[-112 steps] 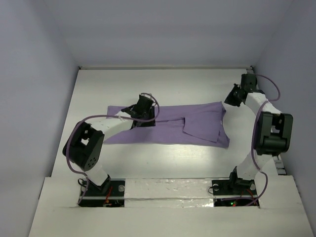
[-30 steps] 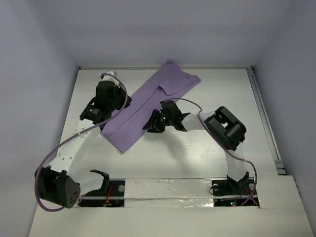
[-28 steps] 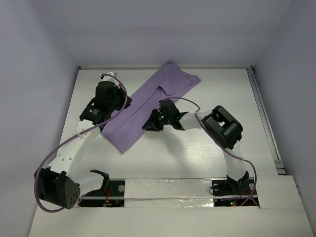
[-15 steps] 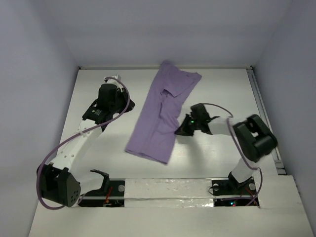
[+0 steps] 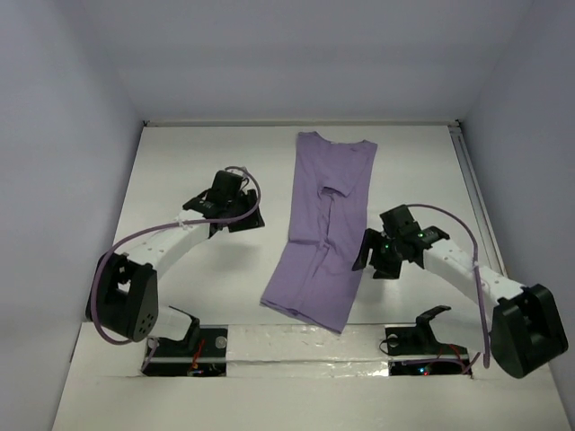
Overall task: Fold and stack the t-shirts
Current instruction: Rotate the tshirt 90 degrees
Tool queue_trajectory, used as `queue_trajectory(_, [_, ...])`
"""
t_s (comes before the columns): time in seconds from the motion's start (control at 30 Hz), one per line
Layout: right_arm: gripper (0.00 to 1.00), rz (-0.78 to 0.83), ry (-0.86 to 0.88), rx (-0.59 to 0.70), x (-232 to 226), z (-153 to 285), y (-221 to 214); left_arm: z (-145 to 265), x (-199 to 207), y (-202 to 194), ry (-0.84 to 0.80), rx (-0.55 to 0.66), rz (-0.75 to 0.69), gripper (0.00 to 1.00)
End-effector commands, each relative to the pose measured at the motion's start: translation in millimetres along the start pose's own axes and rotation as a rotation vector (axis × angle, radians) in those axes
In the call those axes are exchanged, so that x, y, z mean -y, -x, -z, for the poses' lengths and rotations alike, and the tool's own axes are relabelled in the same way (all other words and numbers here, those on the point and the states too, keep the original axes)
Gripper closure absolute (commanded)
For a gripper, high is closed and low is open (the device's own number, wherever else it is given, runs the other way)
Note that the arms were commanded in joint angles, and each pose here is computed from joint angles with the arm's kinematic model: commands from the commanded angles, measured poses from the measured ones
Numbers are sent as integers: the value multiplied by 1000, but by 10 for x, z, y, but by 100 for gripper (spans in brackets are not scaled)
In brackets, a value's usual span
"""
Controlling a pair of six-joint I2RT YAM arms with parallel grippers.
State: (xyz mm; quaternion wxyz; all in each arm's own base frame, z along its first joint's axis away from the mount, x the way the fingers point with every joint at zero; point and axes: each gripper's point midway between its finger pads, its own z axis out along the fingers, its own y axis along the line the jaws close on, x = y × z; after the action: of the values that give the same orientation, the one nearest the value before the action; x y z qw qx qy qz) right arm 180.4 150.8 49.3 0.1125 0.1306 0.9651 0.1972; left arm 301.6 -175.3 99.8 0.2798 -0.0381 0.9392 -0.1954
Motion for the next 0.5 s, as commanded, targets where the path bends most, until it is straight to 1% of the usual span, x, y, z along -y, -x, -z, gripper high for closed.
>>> queue_trajectory(0.0, [27,12,-15,7,-6,263,-27,68,-118,-366,13,-106,-8,58])
queue_trajectory(0.03, [27,1,29,-28,-58,291,-126,92,-114,-499,2,-147,-10,55])
queue_trajectory(0.07, [27,-8,60,-40,-81,308,-187,144,-153,-747,-12,-223,7,54])
queue_trajectory(0.1, [27,-30,122,-56,-148,372,-284,175,-181,-877,-16,-261,18,53])
queue_trajectory(0.13, [27,-58,118,-93,-56,326,-432,208,-181,-1011,-25,-300,20,52])
queue_trajectory(0.17, [27,-58,138,-115,-64,333,-544,232,-249,-1169,-14,-341,35,52])
queue_trajectory(0.2, [28,-94,162,-140,-92,344,-643,294,-247,-1267,-19,-368,34,52])
queue_trajectory(0.23, [30,-94,216,-162,-149,394,-749,319,-259,-1311,-19,-379,40,51])
queue_trajectory(0.3, [32,-111,219,-230,-131,349,-992,368,-225,-1470,-46,-426,41,49])
queue_trajectory(0.37, [38,-106,217,-268,-121,297,-1133,379,-211,-1634,-61,-480,36,49])
queue_trajectory(0.4, [38,-95,220,-298,-153,287,-1227,360,-204,-1695,-67,-503,32,49])
queue_trajectory(0.43, [38,-91,223,-316,-166,271,-1269,345,-227,-1725,-61,-514,30,48])
queue_trajectory(0.47, [41,-87,221,-325,-192,236,-1281,338,-236,-1778,-59,-531,23,48])
